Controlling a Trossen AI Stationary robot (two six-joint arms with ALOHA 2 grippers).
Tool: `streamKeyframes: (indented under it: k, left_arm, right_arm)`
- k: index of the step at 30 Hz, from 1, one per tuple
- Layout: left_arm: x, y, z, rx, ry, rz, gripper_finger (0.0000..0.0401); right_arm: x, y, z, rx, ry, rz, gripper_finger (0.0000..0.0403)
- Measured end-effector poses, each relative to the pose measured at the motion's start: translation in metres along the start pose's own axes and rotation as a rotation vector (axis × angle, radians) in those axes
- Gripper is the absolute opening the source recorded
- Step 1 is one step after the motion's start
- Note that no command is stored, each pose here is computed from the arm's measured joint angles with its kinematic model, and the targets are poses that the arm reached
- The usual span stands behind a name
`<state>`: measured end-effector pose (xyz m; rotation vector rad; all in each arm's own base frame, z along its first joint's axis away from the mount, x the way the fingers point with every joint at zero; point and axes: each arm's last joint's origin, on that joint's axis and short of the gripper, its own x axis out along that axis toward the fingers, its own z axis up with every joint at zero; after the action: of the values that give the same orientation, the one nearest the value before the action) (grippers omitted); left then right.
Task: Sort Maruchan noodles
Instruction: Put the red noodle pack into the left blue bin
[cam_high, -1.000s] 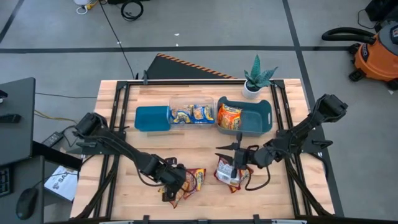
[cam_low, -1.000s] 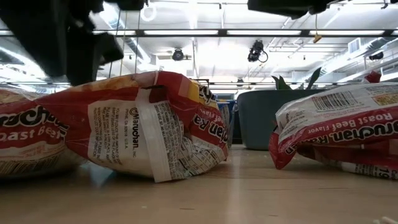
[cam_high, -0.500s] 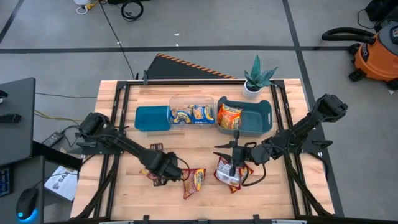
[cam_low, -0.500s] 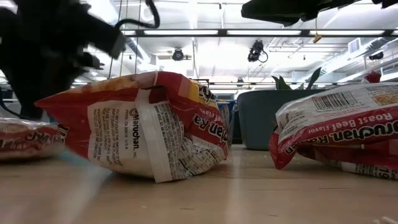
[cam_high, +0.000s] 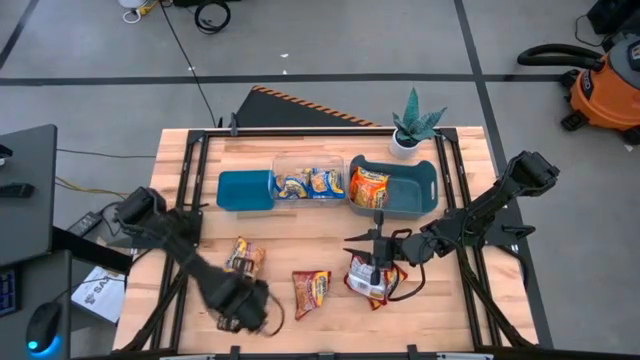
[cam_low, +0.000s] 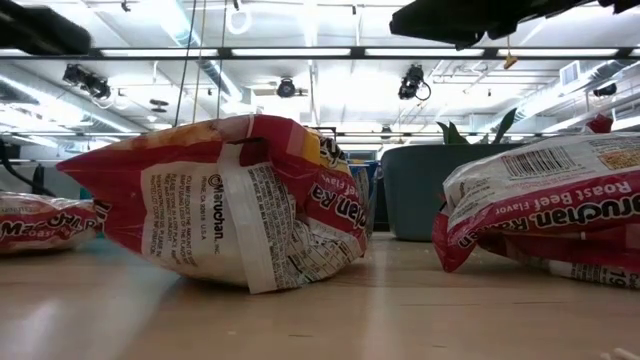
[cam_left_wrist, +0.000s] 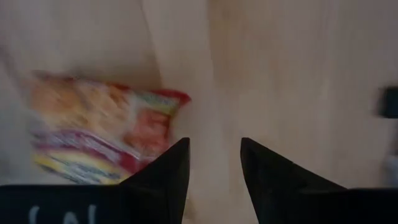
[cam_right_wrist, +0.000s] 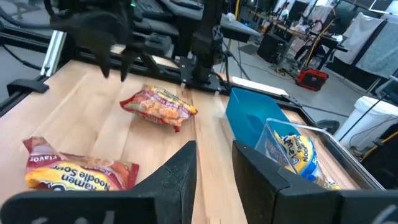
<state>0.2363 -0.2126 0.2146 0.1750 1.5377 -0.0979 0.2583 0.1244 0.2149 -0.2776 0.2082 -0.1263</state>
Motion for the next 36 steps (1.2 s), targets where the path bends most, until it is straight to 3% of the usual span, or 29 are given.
streamKeyframes:
  k: [3,6,11,16,24,31,36]
  left_arm:
    - [0.003,-0.019,-0.014,0.169,-0.106,0.147,0.0148]
    - [0.009,-0.031,-0.022,0.238,-0.212,0.258,0.0148]
    - [0.024,-0.036,-0.032,0.292,-0.250,0.299,0.0148]
    - [0.040,-0.030,-0.037,0.286,-0.261,0.348,0.0149]
    - [0.060,-0.026,-0.042,0.524,-0.238,0.364,0.0149]
    - [0.071,-0.016,-0.049,0.539,-0.189,0.404,0.0136]
    - [0.075,-0.012,-0.051,0.493,-0.180,0.423,0.0086]
  right_arm:
    - [0.000,0.000,0.000,-0.002,0.001,0.000,0.0109]
    - [0.001,-0.001,0.000,-0.007,0.000,-0.005,0.0109]
    - [0.005,-0.007,0.000,0.004,-0.002,-0.017,0.0109]
    - [0.009,-0.011,-0.001,0.036,-0.007,0.046,0.0109]
    - [0.010,-0.013,-0.002,0.059,-0.007,0.069,0.0109]
    - [0.010,-0.012,-0.002,0.058,-0.009,0.088,0.0109]
    - [0.010,-0.012,-0.002,0.058,-0.009,0.089,0.0109]
